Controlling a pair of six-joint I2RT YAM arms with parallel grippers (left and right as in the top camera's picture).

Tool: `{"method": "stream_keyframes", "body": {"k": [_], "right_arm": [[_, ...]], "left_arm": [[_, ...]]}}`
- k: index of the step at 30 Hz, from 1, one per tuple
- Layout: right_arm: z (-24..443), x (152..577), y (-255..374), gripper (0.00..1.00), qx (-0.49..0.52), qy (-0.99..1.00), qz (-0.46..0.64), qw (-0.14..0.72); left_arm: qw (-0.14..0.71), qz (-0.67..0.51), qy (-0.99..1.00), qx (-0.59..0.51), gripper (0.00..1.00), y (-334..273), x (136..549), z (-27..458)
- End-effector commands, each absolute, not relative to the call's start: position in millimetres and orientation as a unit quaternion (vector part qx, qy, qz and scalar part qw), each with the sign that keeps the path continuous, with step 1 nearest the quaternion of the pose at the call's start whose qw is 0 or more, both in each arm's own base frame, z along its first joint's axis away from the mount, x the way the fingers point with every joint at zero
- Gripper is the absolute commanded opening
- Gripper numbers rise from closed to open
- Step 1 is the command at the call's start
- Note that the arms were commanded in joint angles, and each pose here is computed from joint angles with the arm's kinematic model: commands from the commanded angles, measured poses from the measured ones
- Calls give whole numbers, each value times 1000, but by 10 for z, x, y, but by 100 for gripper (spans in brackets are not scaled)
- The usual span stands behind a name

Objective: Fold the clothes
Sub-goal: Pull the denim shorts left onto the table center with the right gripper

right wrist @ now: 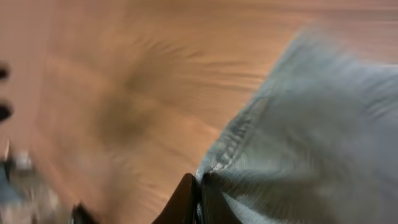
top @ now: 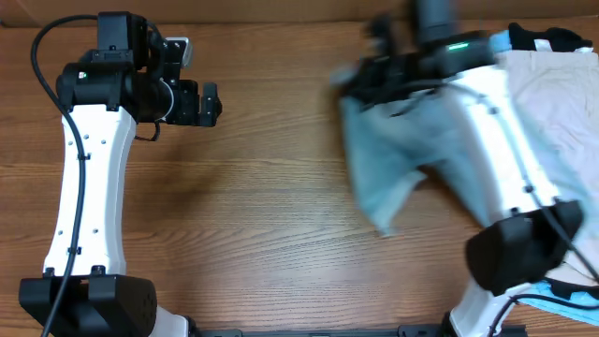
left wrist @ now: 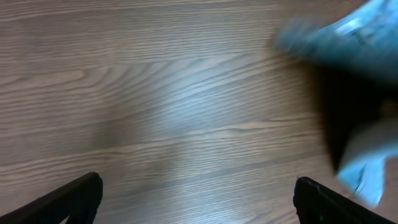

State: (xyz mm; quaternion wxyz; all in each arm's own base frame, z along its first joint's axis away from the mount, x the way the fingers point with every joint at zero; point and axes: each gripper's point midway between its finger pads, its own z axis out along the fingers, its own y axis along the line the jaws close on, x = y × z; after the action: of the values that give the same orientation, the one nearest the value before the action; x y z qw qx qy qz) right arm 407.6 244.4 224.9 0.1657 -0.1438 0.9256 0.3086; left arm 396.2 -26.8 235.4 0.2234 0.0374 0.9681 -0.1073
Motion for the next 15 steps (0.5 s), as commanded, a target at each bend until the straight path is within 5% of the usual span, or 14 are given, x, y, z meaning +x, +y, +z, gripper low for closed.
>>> {"method": "stream_keyframes", "body": {"k": [1, 4, 10, 13, 15], "right_arm": [[2111, 3865, 2993, 7, -170, 923, 313, 144], [1950, 3619, 3490, 9, -200, 917, 322, 122], [1901, 3211, 3926, 38, -244, 906, 330, 99], [2017, 3179, 3851, 58, -241, 907, 330, 102], [2122, 3249, 3653, 64, -223, 914, 322, 109]], "left_arm": [[238, -74, 968, 18, 100, 3, 3994, 2442], [237, -62, 970, -5, 100, 203, 3978, 2432], [235, -50, 969, -53, 100, 590, 3919, 2421], [236, -53, 968, -65, 100, 675, 3905, 2425], [238, -64, 967, -57, 100, 636, 3911, 2431]]}}
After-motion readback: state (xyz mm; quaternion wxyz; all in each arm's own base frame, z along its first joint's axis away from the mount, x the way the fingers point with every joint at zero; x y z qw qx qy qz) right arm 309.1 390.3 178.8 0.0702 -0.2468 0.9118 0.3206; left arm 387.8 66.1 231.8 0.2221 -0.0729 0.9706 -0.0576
